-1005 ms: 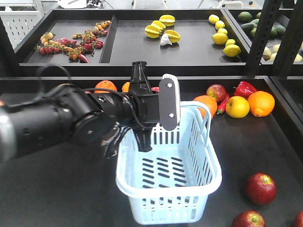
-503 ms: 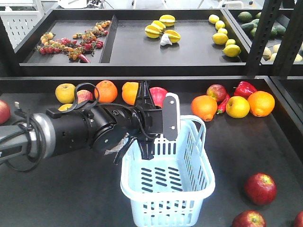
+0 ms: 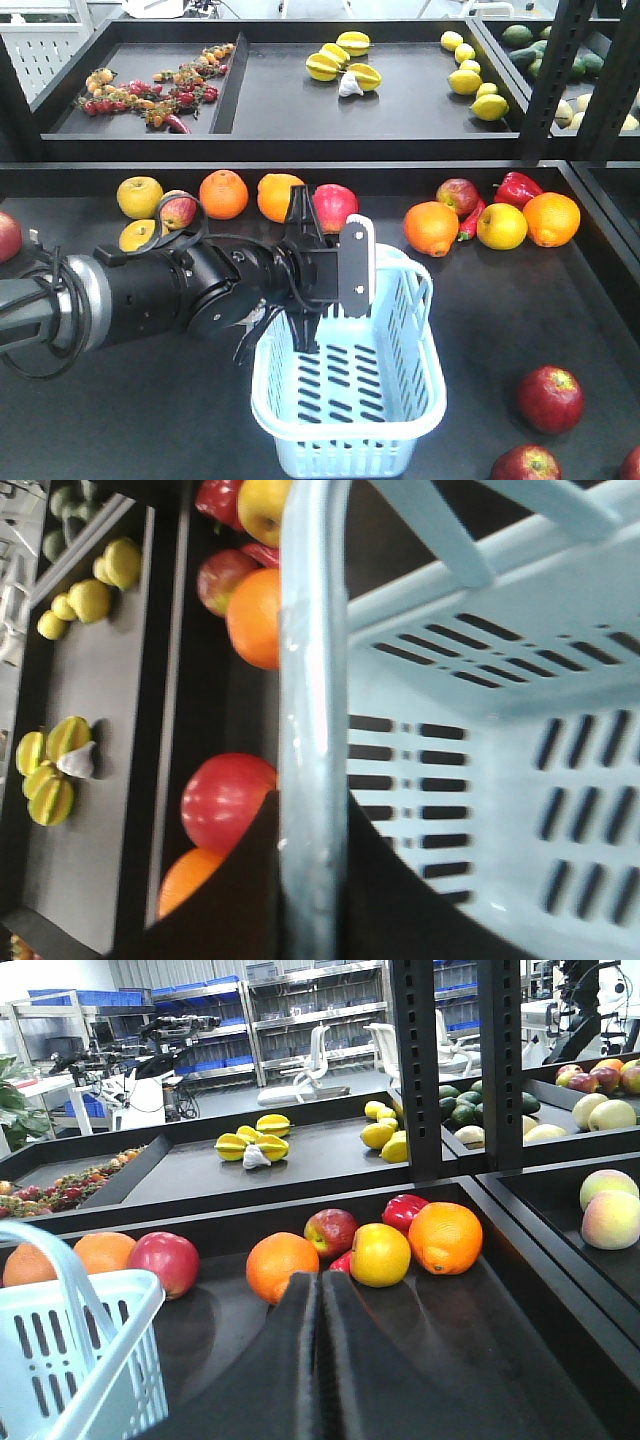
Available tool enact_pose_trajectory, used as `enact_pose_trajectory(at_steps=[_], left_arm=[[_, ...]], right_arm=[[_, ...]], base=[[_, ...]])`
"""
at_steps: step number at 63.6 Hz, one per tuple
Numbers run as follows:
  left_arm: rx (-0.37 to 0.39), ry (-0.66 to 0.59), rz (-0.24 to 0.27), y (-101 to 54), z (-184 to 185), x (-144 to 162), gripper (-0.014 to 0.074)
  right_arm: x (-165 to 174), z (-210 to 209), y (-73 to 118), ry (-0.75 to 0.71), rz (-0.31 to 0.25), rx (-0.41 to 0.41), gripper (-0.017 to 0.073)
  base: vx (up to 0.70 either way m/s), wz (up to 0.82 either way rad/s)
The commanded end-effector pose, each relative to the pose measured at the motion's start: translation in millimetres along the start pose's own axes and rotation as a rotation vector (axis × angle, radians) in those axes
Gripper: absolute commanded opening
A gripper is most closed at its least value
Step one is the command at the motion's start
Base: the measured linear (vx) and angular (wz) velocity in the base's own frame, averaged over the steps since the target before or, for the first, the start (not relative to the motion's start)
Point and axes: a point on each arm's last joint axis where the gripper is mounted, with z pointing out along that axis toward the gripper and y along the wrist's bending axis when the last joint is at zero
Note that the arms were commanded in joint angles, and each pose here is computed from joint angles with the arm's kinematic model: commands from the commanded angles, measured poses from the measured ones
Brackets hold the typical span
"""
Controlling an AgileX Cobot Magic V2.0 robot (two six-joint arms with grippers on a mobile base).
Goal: Pick three apples into basket with both arms
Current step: 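Lower the light-blue basket onto the table with the left gripper, then open the left gripper and lift it away from the basket handle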
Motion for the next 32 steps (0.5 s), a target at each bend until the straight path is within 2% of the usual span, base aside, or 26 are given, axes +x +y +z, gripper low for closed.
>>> enact_pose_trajectory(at_steps=[1,14,25,32], left_arm=[[-0.012,0.006,-0.034,8.4,-10.7,-1.6,0.0099],[0.021,0.036,-0.043,5.7,-11.4,0.9,0.0283],[0.082,0.087,-0.082,-0.1,-11.9,5.3,0.0480],[0.069,0.075,-0.113,4.3,-18.4,2.4,0.0577]], right_arm=[[-2.2,0.1,0.6,-0.062,-0.013,-0.011,-0.0009],[-2.2,0.1,0.6,-0.062,-0.013,-0.011,-0.0009],[-2.2,0.1,0.6,-0.062,-0.013,-0.011,-0.0009],[-2.2,0.1,0.6,-0.062,-0.013,-0.011,-0.0009]], base=[[0.00,0.00],[0.00,0.00],[0.00,0.00],[0.00,0.00]])
